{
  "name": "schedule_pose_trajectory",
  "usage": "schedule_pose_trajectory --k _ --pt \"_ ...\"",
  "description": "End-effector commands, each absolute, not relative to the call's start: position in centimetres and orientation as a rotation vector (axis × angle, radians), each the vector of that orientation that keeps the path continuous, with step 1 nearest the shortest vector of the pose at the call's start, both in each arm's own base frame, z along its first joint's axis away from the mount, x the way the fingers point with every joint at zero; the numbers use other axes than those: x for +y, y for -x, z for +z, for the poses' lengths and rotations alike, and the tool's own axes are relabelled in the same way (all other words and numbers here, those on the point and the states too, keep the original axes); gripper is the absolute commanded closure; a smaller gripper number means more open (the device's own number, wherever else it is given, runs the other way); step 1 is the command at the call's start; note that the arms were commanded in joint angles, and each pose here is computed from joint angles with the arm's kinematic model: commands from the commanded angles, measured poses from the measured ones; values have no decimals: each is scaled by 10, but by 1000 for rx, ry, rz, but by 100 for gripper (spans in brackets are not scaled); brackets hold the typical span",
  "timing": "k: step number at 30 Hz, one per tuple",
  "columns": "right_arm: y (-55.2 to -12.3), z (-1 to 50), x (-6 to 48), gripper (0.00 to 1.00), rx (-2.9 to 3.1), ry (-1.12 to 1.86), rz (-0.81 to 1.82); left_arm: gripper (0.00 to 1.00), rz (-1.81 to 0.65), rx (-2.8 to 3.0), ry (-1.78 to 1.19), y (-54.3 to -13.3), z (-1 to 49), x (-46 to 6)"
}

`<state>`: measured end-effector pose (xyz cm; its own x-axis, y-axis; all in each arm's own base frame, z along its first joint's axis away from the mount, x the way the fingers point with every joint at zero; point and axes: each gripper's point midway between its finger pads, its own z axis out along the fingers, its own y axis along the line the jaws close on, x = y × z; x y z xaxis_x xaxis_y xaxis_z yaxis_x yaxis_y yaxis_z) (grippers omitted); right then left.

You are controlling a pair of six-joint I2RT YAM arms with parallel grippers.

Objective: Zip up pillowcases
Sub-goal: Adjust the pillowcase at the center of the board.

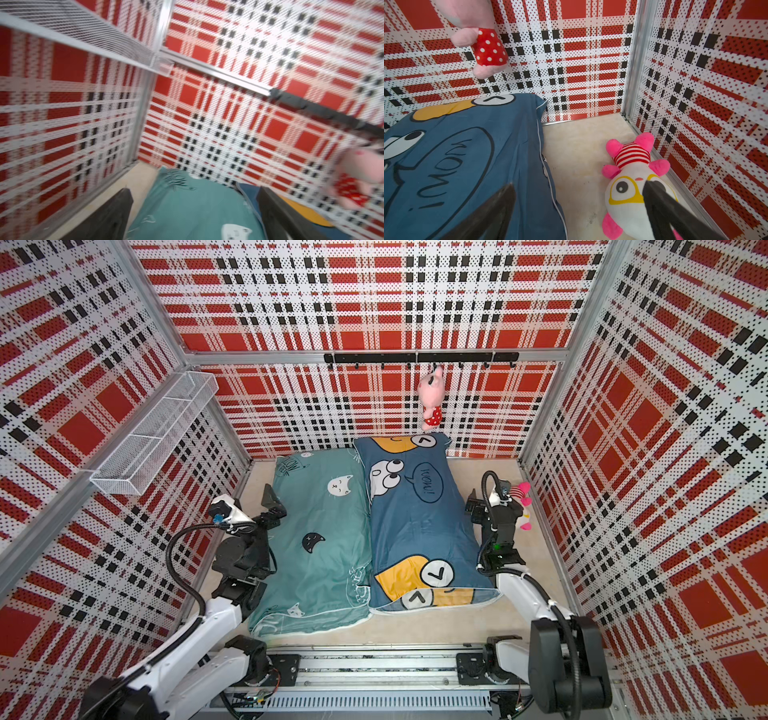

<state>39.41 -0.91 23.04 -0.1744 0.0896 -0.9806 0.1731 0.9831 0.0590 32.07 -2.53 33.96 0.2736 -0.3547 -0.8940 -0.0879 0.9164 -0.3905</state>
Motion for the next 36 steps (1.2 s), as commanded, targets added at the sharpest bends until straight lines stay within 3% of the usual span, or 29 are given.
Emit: schedule_pose_trajectory --k 1,8,14,20,25,32,36 --pt "-364 179 15 0 2078 -156 38 6 -341 1631 361 -315 281 -75" --pt "-311 182 98 0 2264 108 355 15 -945 2044 73 -250 210 -219" --pt "-282 181 133 1 2347 144 657 27 -1500 2109 64 -183 176 -276" --pt "-259 188 163 24 2333 196 865 36 -1584 2203 134 -153 138 -277" --pt "-229 191 215 47 2314 312 1071 47 -1548 2203 242 -159 117 -263" --pt "-210 168 284 63 2345 414 1280 56 -1541 2238 266 -164 104 -269" --pt "-230 132 274 70 2460 336 1104 57 -1532 2260 261 -164 96 -273"
